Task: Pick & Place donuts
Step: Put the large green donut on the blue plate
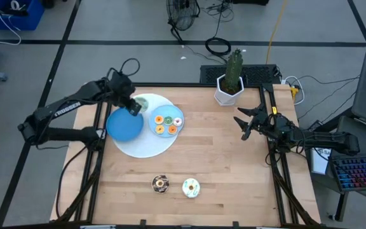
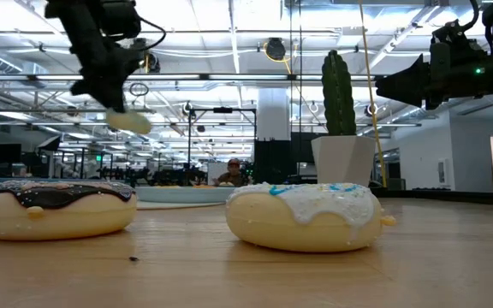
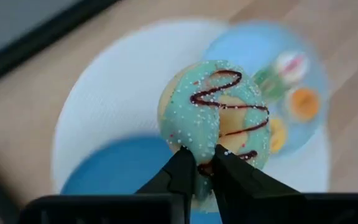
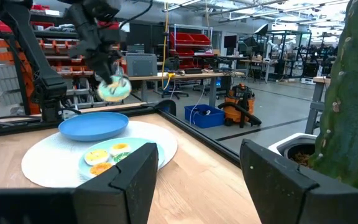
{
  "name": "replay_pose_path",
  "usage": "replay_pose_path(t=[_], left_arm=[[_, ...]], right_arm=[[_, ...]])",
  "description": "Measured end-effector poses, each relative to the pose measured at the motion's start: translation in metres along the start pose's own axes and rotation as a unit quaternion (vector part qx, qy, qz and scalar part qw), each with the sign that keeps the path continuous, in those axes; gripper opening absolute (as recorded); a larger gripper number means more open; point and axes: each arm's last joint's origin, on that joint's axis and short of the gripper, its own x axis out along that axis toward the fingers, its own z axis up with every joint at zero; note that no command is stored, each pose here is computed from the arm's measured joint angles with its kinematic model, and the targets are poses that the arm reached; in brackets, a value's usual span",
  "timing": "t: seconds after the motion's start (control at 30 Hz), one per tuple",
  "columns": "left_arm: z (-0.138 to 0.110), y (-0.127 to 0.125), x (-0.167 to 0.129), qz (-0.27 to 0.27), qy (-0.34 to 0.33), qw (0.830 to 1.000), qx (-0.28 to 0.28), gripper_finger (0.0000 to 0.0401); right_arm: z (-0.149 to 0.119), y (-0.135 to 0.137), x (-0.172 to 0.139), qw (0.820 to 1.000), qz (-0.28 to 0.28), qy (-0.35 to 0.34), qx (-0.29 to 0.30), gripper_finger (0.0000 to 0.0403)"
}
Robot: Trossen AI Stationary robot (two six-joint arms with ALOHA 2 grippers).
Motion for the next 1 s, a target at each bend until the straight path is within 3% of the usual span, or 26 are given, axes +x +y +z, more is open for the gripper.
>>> replay_pose_path(t=[0.23,0.4,0.53,0.67,0.8,0.9,1.0], left_arm=[[-0.025,0.001,-0.004,0.098,0.096,0.989,-0.055,0.0036],[-0.035,0.004,-0.008,0.165,0.123,0.974,-0.091,0.001],[-0.041,0.005,-0.009,0.201,0.135,0.962,-0.124,0.0018],[-0.054,0.009,0.001,0.223,0.163,0.95,-0.147,0.0031],[-0.069,0.014,0.02,0.237,0.181,0.943,-0.151,0.0013],[-0.077,0.017,0.032,0.236,0.179,0.944,-0.146,0.001],[-0.081,0.018,0.039,0.229,0.177,0.947,-0.14,0.0031]], right_arm=[[0.0,0.0,0.0,1.0,0.0,0.0,0.002,0.0212],[0.0,0.0,0.0,1.0,0.0,0.0,0.013,0.0212],[0.0,0.0,0.0,1.0,0.0,0.0,0.013,0.0212],[0.0,0.0,0.0,1.0,0.0,0.0,0.013,0.0212],[0.0,0.0,0.0,1.0,0.0,0.0,0.013,0.0212],[0.0,0.0,0.0,1.0,0.0,0.0,0.013,0.0212],[0.0,0.0,0.0,1.0,0.0,0.0,0.013,0.0212]])
